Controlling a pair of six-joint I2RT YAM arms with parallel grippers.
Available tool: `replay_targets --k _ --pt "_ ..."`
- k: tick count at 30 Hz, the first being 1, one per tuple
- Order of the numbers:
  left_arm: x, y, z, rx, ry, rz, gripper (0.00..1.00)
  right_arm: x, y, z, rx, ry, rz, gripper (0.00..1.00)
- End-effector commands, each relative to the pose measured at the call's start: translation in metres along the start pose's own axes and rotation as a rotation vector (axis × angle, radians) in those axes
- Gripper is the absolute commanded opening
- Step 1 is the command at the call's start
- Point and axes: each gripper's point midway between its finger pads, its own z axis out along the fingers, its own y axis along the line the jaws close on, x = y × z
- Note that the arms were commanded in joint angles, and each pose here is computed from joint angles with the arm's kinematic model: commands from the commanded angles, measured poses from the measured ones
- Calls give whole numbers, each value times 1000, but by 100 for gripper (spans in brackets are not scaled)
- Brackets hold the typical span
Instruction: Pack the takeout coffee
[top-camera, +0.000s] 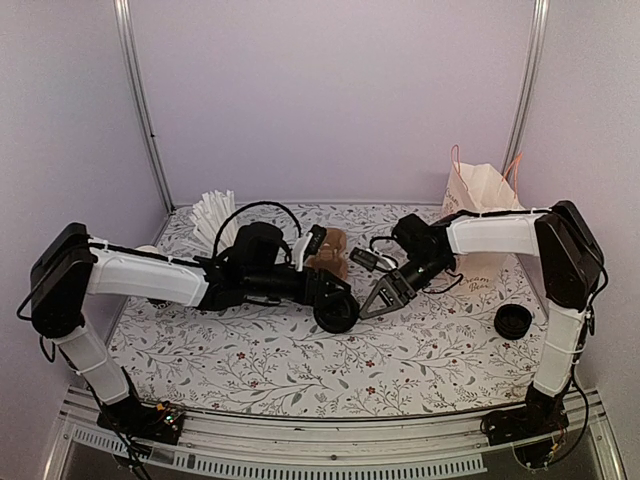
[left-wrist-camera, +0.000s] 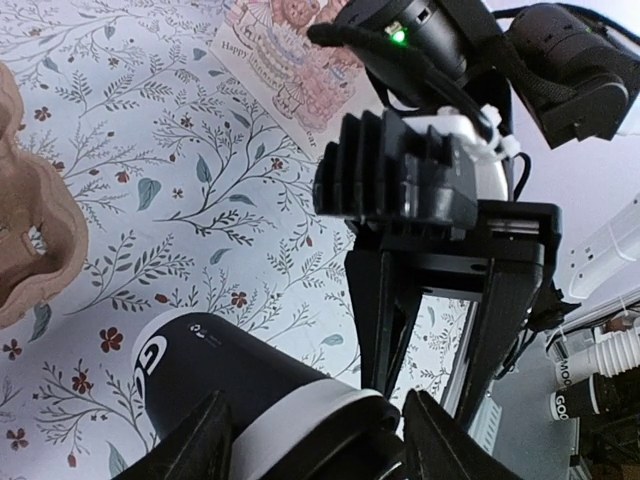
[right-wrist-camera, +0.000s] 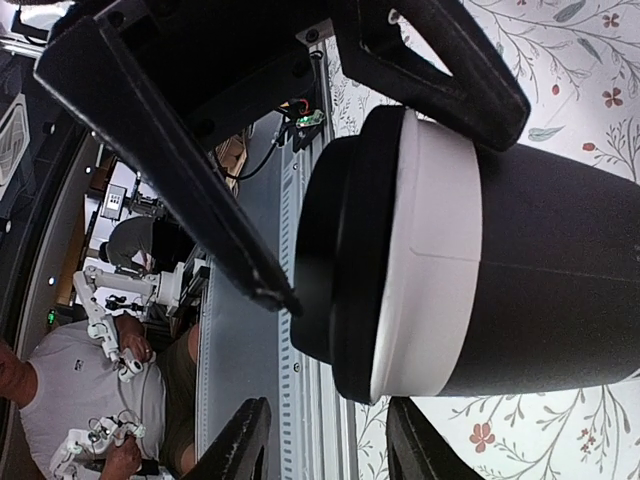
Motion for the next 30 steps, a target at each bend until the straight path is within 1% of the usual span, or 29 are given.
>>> replay_targets --k 1,5,14,19,23,26,28,29,30 --pt "0 -10 2 8 41 59 62 -6 14 -4 10 -10 -75 42" --pt "-2 -8 -1 -12 36 70 64 -6 10 -4 25 -5 -73 42" --pt "4 0 9 -28 60 56 63 -7 0 -3 57 3 -71 42" --pt "0 4 13 -50 51 79 64 -9 -3 -3 70 9 -73 42" --pt "-10 4 -3 -106 19 126 64 -11 0 -7 109 14 -145 41" --pt "-9 12 -31 -199 -3 143 67 -14 15 -11 128 14 -242 43" --pt "-5 15 -55 -254 -30 148 70 -13 24 -10 167 43 -360 49" --pt "-7 12 -73 -266 -62 148 71 -10 28 -8 214 75 -418 51" --pt "-4 12 -85 -280 -81 140 72 -8 31 -3 254 116 -516 54"
